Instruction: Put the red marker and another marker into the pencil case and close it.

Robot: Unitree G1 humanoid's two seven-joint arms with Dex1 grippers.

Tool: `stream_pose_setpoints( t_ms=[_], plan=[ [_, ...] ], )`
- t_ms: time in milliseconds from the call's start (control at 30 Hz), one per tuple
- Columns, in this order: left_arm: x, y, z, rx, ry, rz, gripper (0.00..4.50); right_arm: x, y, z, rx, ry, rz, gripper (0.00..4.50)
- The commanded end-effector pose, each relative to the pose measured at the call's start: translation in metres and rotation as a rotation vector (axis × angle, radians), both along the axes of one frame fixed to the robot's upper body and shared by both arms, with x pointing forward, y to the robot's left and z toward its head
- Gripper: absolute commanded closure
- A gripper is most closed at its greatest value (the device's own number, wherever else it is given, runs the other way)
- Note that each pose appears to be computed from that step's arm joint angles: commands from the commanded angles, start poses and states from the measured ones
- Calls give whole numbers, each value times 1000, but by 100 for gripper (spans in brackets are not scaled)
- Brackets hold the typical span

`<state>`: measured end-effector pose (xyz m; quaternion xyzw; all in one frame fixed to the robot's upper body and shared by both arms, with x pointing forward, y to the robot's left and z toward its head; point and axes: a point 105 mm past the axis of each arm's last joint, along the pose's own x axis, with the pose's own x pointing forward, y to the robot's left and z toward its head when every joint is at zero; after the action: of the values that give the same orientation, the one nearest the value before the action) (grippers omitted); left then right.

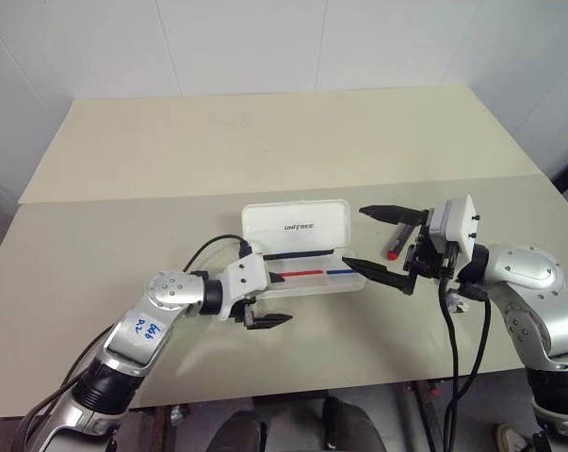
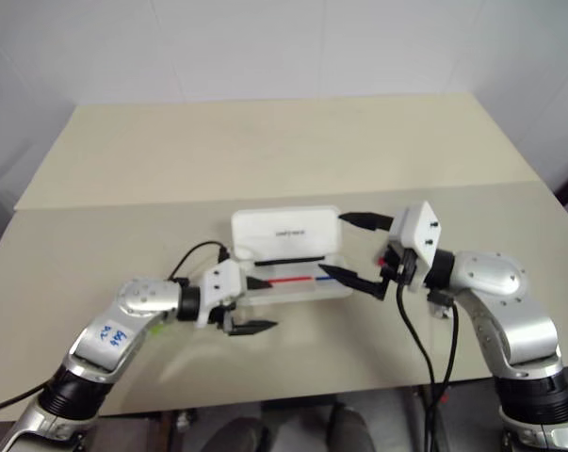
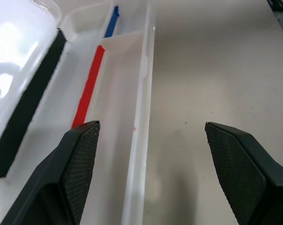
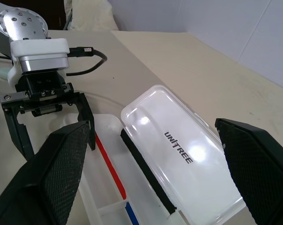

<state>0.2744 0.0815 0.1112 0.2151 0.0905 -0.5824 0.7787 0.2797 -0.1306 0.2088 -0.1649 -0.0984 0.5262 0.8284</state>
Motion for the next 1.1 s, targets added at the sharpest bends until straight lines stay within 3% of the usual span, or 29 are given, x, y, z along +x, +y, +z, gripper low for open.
stream_pose_setpoints(
  t_ms=[33, 200, 900, 1100],
  plan=[
    [-6, 0, 16, -66, -84, -23, 68, -2, 4, 9, 13, -41, 31, 0],
    [-2, 5, 22, -184, -98, 16, 68, 1, 4, 10, 12, -43, 27, 0],
    [-9, -8, -11, -275, -31, -63, 68, 0, 5, 17, 15, -53, 9, 0],
    [-7, -2, 19, -337, -145, -66, 68, 5, 1, 13, 30, -23, -62, 0]
  ],
)
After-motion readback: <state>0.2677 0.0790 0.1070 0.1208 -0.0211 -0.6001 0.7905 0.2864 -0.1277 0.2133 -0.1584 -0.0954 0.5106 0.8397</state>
